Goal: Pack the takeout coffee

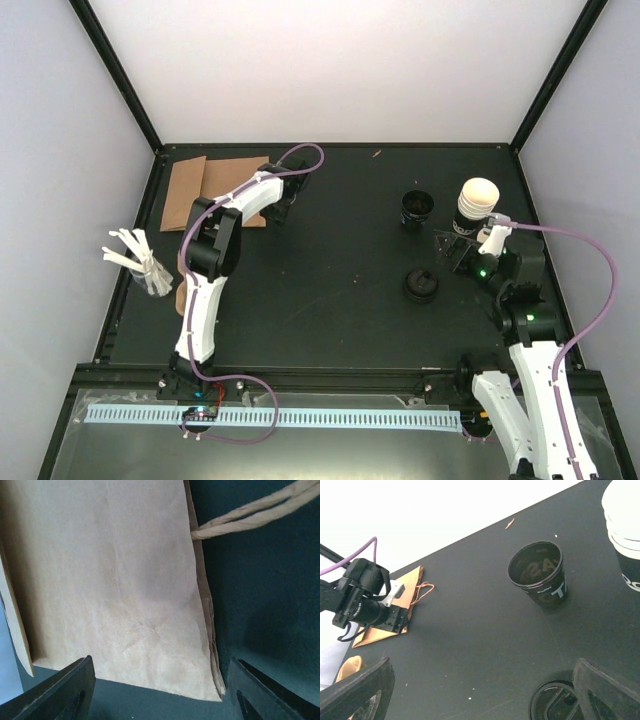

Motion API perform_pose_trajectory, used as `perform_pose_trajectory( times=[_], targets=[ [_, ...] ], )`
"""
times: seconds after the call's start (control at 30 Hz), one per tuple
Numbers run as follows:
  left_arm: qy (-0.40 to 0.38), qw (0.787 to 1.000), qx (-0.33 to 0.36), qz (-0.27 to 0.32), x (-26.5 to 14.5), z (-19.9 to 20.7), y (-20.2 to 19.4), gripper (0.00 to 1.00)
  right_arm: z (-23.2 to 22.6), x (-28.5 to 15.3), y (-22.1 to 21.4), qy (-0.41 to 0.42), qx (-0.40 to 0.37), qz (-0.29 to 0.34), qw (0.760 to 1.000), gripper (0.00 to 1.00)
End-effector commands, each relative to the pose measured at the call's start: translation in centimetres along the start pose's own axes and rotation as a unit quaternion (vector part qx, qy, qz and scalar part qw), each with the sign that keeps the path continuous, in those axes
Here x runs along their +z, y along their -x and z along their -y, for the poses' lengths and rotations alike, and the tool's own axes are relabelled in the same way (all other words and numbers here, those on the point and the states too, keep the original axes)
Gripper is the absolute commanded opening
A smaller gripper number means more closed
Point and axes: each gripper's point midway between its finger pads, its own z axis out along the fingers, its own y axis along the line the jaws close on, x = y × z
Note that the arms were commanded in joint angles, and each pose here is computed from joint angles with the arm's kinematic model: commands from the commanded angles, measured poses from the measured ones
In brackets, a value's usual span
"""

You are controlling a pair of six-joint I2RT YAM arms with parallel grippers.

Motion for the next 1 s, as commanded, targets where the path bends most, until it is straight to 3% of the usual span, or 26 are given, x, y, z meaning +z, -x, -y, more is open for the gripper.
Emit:
perform_pose_trajectory(
  times=[0.0, 0.33, 0.43, 0.67, 0.77, 0.97],
  targets=[
    [0.032, 0.999, 0.004, 0.017, 0.4, -0.6, 1.6, 0.75, -1.1, -0.4, 0.2, 0.026, -0.002, 0.006, 1.000, 1.00],
    [0.071, 0.997, 0.004, 0.004, 1.9, -1.3, 1.5, 0.70, -1.1, -0.9, 0.1, 0.026, -0.004, 0.012, 1.000, 1.00],
    [0.070, 0.998, -0.002, 0.002, 2.0, -1.5, 1.4, 0.58, -1.1, -0.9, 0.2, 0.028, -0.005, 0.014, 0.999, 1.00],
    [0.061, 0.998, -0.015, -0.001, 2.0, -1.8, 1.3, 0.07, -1.3, -0.9, 0.4, 0.029, -0.006, 0.016, 0.999, 1.00],
    [0.063, 0.998, -0.021, 0.002, 1.5, -2.2, 1.4, 0.02, -1.2, -0.8, 0.3, 0.028, -0.006, 0.014, 0.999, 1.00],
    [0.066, 0.997, -0.038, 0.021, -0.3, -3.5, 1.9, 0.02, -1.2, -0.6, 0.2, 0.033, 0.000, 0.012, 0.999, 1.00]
  ],
)
